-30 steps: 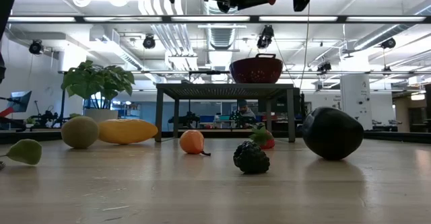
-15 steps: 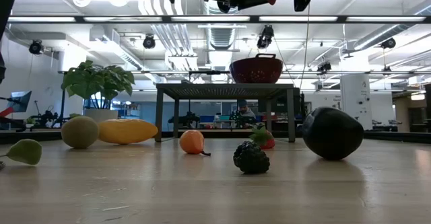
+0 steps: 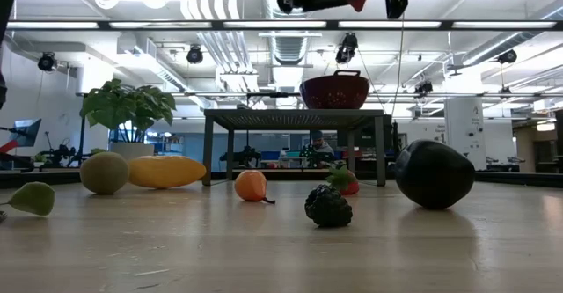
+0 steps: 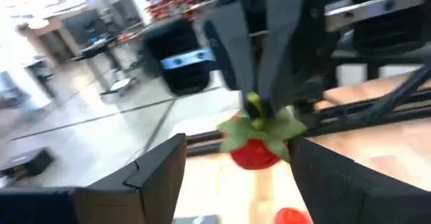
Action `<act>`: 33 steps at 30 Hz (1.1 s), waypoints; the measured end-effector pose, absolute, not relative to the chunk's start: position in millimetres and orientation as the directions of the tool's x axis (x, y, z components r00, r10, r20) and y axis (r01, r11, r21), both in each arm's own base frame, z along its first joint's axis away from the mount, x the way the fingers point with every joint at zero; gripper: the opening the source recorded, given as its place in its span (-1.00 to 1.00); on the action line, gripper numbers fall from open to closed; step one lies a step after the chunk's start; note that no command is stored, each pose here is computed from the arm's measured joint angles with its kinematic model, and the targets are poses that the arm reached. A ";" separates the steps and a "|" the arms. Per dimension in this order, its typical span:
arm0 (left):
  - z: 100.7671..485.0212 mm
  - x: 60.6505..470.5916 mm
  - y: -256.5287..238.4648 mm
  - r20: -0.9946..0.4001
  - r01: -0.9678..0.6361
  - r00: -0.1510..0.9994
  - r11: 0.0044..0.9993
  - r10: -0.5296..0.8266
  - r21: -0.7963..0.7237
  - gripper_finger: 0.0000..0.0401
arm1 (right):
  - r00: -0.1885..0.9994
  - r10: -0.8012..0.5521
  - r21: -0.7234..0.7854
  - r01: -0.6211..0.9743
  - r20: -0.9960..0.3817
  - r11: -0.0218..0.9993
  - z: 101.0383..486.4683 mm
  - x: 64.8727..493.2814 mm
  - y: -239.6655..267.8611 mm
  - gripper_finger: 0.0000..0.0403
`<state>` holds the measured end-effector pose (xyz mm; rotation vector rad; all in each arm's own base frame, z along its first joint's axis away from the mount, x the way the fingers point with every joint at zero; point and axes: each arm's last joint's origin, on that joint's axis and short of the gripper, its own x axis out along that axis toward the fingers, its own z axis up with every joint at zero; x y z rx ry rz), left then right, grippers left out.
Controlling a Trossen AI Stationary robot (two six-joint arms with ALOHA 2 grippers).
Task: Pick & Place Fruit
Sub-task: Put the red strawberry into the violet strainer bowl on the shelf
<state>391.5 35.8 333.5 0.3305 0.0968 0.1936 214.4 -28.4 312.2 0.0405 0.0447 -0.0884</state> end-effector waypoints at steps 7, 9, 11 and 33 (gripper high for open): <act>347.8 370.6 40.7 -0.116 -0.339 0.903 0.854 0.413 0.395 0.32 | 0.971 -0.185 0.038 0.193 -0.152 0.980 328.0 209.5 -39.1 -0.96; 350.2 365.5 41.4 -0.134 -0.364 0.884 0.840 0.447 0.403 0.32 | 0.962 -0.215 0.026 0.222 -0.170 0.975 333.2 207.2 -45.4 -0.96; 351.9 361.5 41.7 -0.147 -0.382 0.868 0.827 0.474 0.412 0.32 | 0.950 -0.254 0.025 0.263 -0.179 0.965 338.5 204.1 -53.9 -0.96; 375.5 317.7 38.9 -0.239 -0.415 0.825 0.837 0.512 0.357 0.32 | 0.886 -0.287 0.095 0.342 -0.365 0.935 340.0 225.6 -155.7 -0.96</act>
